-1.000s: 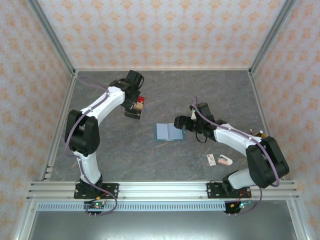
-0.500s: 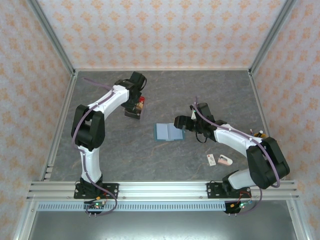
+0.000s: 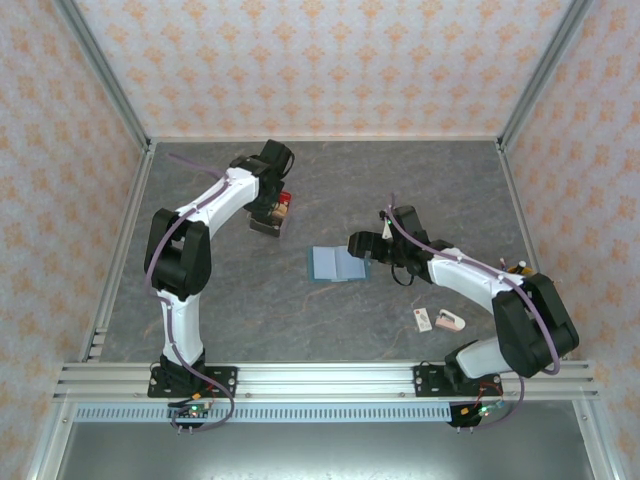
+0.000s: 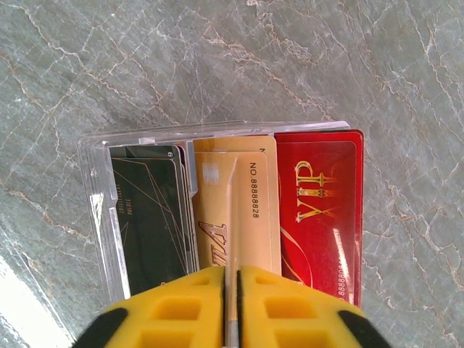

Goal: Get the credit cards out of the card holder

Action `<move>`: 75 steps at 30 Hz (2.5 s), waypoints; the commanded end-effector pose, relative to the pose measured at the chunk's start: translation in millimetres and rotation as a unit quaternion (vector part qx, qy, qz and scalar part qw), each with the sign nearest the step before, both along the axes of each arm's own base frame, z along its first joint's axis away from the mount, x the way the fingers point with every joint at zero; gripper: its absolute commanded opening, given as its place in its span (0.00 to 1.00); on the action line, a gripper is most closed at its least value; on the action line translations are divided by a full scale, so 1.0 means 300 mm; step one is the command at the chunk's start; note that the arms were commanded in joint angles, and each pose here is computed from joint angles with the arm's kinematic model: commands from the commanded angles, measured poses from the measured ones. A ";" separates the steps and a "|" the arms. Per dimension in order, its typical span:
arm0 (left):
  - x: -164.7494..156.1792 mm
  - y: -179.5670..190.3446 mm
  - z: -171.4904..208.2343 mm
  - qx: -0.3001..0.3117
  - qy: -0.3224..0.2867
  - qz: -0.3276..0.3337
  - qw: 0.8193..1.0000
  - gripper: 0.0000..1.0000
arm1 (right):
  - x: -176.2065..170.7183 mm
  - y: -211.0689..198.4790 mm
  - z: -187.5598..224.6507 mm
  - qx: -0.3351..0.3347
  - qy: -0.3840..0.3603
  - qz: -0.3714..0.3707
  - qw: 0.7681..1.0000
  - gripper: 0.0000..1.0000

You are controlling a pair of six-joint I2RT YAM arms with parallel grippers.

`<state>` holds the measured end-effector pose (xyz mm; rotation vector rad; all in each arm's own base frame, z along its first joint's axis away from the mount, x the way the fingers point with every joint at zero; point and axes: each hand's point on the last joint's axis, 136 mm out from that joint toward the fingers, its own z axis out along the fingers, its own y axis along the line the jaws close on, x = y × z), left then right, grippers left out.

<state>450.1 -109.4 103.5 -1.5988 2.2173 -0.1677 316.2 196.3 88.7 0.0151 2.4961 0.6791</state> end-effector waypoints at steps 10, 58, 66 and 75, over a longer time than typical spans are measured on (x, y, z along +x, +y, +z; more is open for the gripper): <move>0.068 -0.052 0.044 0.013 0.005 -0.084 0.996 0.36 | 0.006 0.023 -0.009 -0.002 0.001 0.014 1.000 0.95; -0.380 -0.499 -0.221 -0.142 0.013 -0.497 0.856 0.21 | -0.053 0.184 -0.216 -0.137 0.116 0.086 0.980 0.41; -0.365 -0.550 -0.182 -0.172 -0.016 -0.512 0.841 0.05 | -0.058 0.181 -0.245 -0.147 0.133 0.086 0.976 0.35; -0.363 -0.606 -0.166 -0.210 -0.034 -0.528 0.822 0.00 | -0.061 0.179 -0.257 -0.150 0.141 0.086 0.975 0.25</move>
